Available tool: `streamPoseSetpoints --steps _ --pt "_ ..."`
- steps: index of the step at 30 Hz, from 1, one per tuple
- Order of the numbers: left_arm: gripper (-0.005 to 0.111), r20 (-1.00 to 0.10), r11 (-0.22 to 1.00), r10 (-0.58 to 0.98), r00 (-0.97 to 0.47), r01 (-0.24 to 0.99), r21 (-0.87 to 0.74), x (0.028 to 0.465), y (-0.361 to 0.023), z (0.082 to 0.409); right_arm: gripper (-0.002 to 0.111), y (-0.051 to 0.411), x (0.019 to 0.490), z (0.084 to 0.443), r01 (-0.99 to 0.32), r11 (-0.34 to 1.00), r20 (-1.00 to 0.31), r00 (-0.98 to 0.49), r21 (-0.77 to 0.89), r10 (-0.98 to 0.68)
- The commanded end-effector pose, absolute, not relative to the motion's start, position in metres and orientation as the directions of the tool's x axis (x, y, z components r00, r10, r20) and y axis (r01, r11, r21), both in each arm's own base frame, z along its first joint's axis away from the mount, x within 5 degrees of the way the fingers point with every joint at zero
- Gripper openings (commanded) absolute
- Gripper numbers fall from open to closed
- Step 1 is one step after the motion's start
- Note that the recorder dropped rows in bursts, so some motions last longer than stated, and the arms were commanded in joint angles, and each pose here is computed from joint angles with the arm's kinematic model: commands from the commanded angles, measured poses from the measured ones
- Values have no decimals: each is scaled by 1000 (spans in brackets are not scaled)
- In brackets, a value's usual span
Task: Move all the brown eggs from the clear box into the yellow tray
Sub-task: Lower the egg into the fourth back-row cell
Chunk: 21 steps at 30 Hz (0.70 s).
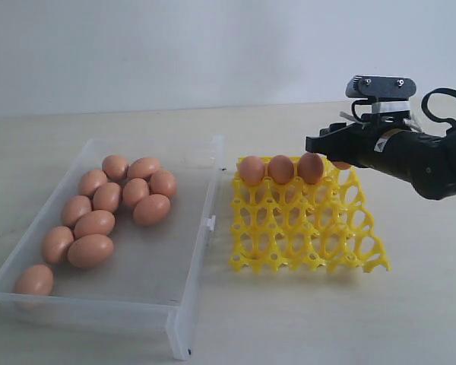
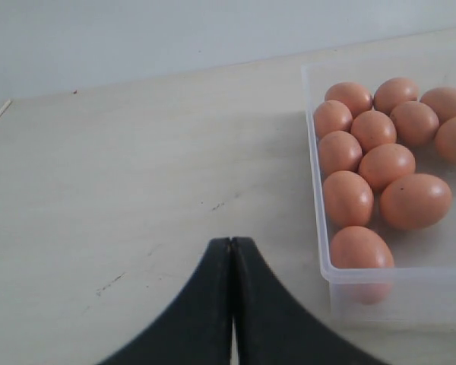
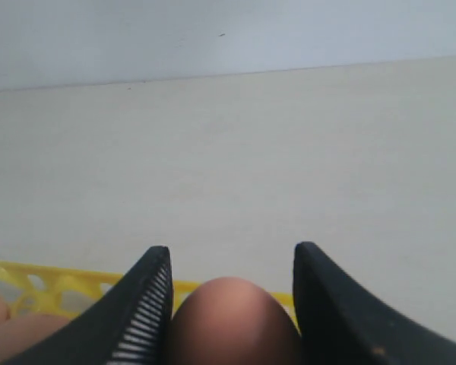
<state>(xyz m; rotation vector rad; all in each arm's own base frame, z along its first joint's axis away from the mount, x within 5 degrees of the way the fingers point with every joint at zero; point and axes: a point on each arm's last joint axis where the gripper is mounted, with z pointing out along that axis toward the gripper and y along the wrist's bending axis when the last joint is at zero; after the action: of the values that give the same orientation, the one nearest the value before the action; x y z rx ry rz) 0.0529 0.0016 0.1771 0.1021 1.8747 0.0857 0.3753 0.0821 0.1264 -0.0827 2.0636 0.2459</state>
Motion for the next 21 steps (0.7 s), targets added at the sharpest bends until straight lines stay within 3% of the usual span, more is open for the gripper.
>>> streamPoseSetpoints --steps 1,21 --pt "0 -952 994 109 -284 31 104 53 1 179 0 82 380 124 -177 974 -881 -471 141 42" --pt "0 -953 994 106 -284 30 101 53 1 179 0 75 384 120 -156 977 -884 -464 144 56"
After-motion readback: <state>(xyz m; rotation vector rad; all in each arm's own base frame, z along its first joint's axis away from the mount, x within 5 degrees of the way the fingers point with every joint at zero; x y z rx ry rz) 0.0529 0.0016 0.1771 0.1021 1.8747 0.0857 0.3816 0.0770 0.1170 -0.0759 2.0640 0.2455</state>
